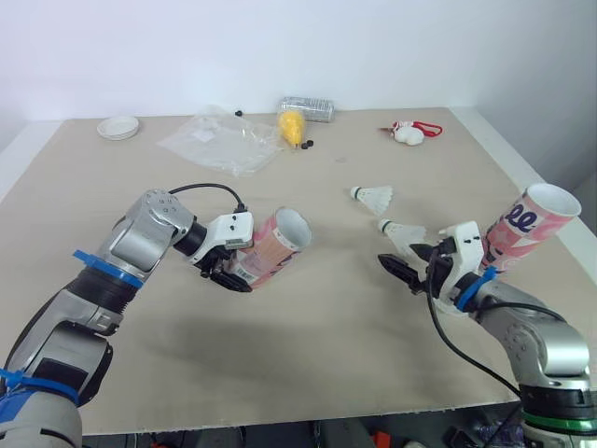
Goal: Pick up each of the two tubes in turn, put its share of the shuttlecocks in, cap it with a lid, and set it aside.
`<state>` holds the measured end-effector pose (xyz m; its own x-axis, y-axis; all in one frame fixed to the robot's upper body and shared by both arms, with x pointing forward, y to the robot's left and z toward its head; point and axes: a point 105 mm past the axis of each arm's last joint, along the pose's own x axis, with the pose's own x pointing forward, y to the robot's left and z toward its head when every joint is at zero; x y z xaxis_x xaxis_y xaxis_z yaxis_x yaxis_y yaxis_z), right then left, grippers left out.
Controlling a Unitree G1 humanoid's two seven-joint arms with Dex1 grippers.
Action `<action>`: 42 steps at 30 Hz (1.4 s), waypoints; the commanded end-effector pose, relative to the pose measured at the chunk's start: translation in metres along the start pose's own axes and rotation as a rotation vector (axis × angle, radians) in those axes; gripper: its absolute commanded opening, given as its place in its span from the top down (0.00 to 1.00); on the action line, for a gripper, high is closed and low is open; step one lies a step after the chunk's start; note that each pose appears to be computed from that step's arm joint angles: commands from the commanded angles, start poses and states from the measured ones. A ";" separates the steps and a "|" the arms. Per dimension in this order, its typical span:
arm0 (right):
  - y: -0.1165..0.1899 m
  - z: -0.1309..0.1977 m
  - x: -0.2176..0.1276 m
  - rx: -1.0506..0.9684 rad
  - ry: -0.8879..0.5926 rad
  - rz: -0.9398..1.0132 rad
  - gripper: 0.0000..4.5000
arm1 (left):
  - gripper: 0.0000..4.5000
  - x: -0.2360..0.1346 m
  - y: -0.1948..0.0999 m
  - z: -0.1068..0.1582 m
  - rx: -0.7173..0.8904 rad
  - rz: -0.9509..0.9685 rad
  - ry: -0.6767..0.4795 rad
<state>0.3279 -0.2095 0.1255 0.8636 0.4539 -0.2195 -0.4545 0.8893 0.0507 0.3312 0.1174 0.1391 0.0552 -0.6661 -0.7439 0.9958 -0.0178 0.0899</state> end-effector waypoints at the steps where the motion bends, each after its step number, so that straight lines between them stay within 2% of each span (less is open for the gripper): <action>1: -0.002 0.013 0.006 -0.048 -0.054 0.001 0.01 | 0.35 0.002 -0.004 -0.006 -0.013 -0.017 0.026; 5: -0.007 0.015 0.020 -0.046 -0.057 -0.014 0.01 | 0.35 0.004 -0.005 -0.003 -0.005 -0.022 0.023; 8: -0.009 0.015 0.025 -0.061 -0.056 -0.016 0.14 | 0.35 0.004 -0.005 -0.003 -0.003 -0.022 0.020; 11: -0.011 0.017 0.028 -0.054 -0.063 -0.033 0.38 | 0.35 0.004 -0.005 -0.003 -0.005 -0.021 0.021; 12: -0.012 0.017 0.028 -0.053 -0.065 -0.034 0.50 | 0.35 0.004 -0.005 -0.003 -0.005 -0.020 0.022; 14: -0.009 0.016 0.029 -0.055 -0.061 -0.025 0.68 | 0.35 0.004 -0.005 -0.004 -0.005 -0.019 0.022; 16: -0.007 0.015 0.029 -0.061 -0.059 -0.014 0.92 | 0.35 0.005 -0.005 -0.004 -0.006 -0.020 0.023; 18: -0.005 0.017 0.028 -0.079 -0.063 -0.004 0.98 | 0.35 0.005 -0.005 -0.004 -0.006 -0.021 0.023; 21: 0.001 0.023 0.026 -0.112 -0.069 0.028 0.98 | 0.35 0.006 -0.004 -0.004 -0.006 -0.022 0.022; 23: 0.016 0.039 0.017 -0.226 -0.079 0.121 0.98 | 0.35 0.006 -0.004 -0.004 -0.006 -0.024 0.023; 29: 0.078 0.122 -0.015 -0.637 -0.240 0.443 0.98 | 0.35 0.005 -0.006 -0.008 -0.013 -0.039 0.035; 31: 0.109 0.145 -0.023 -0.921 -0.298 0.585 0.98 | 0.35 0.006 -0.007 -0.008 -0.015 -0.052 0.036; 35: 0.132 0.147 -0.023 -1.166 -0.295 0.736 0.98 | 0.35 0.008 -0.006 -0.007 -0.016 -0.055 0.033; 38: 0.142 0.144 -0.020 -1.235 -0.301 0.808 0.98 | 0.35 0.009 -0.005 -0.005 -0.015 -0.054 0.026; 42: 0.141 0.135 -0.011 -1.300 -0.269 0.838 0.98 | 0.35 0.008 -0.006 -0.003 -0.014 -0.051 0.018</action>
<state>0.2832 -0.0818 0.2607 0.2190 0.8992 -0.3787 -0.6009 -0.1815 -0.7784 0.3302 0.1130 0.1406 0.0347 -0.6690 -0.7425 0.9960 -0.0384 0.0812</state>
